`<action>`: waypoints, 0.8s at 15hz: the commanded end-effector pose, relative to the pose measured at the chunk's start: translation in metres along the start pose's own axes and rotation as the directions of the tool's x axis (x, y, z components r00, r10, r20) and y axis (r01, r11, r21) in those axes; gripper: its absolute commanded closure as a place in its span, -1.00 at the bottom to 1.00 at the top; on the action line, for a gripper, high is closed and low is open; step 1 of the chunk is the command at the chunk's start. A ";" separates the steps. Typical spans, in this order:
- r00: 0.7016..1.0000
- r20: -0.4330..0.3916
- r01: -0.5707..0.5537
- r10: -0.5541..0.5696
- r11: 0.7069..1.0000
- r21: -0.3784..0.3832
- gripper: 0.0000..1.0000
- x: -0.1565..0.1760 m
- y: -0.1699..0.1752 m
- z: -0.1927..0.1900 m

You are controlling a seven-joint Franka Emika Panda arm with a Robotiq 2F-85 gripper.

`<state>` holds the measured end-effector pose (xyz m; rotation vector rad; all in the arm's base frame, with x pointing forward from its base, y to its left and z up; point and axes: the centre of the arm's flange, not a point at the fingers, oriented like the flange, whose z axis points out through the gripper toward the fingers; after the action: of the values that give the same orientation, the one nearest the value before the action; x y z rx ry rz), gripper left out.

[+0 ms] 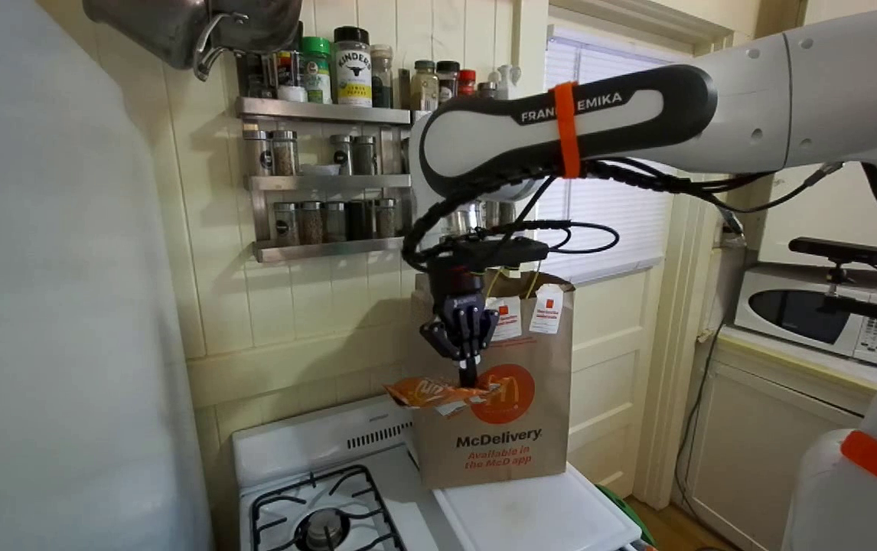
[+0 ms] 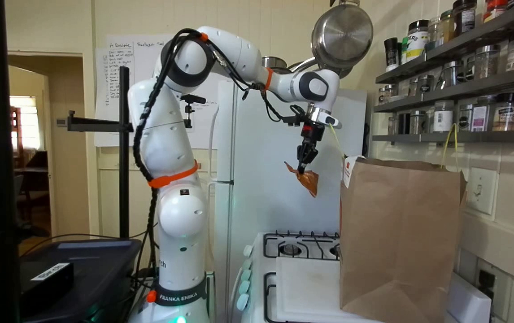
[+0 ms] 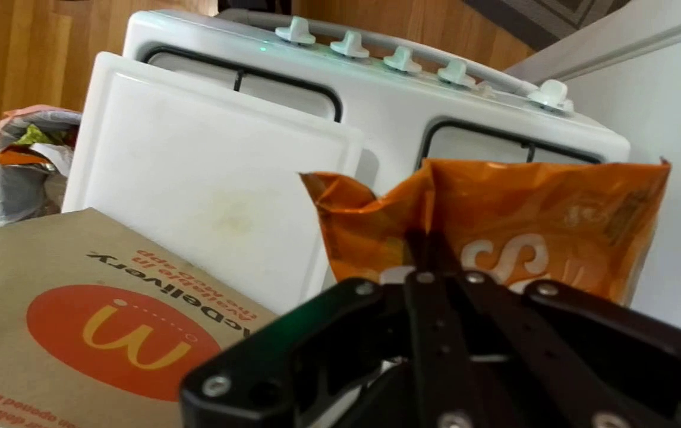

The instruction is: Remove the orange packet from the paper bag and put it on the white tray on the stove

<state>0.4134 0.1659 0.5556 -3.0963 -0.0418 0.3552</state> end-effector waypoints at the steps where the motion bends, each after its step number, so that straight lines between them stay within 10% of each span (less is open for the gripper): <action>1: 0.999 -0.031 0.011 -0.012 0.998 -0.062 1.00 -0.019 0.017 0.037; 12: 1.000 -0.012 -0.023 0.021 0.988 -0.153 1.00 -0.041 0.044 0.120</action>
<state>0.3741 0.1342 0.4629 -3.2167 -0.0487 0.3825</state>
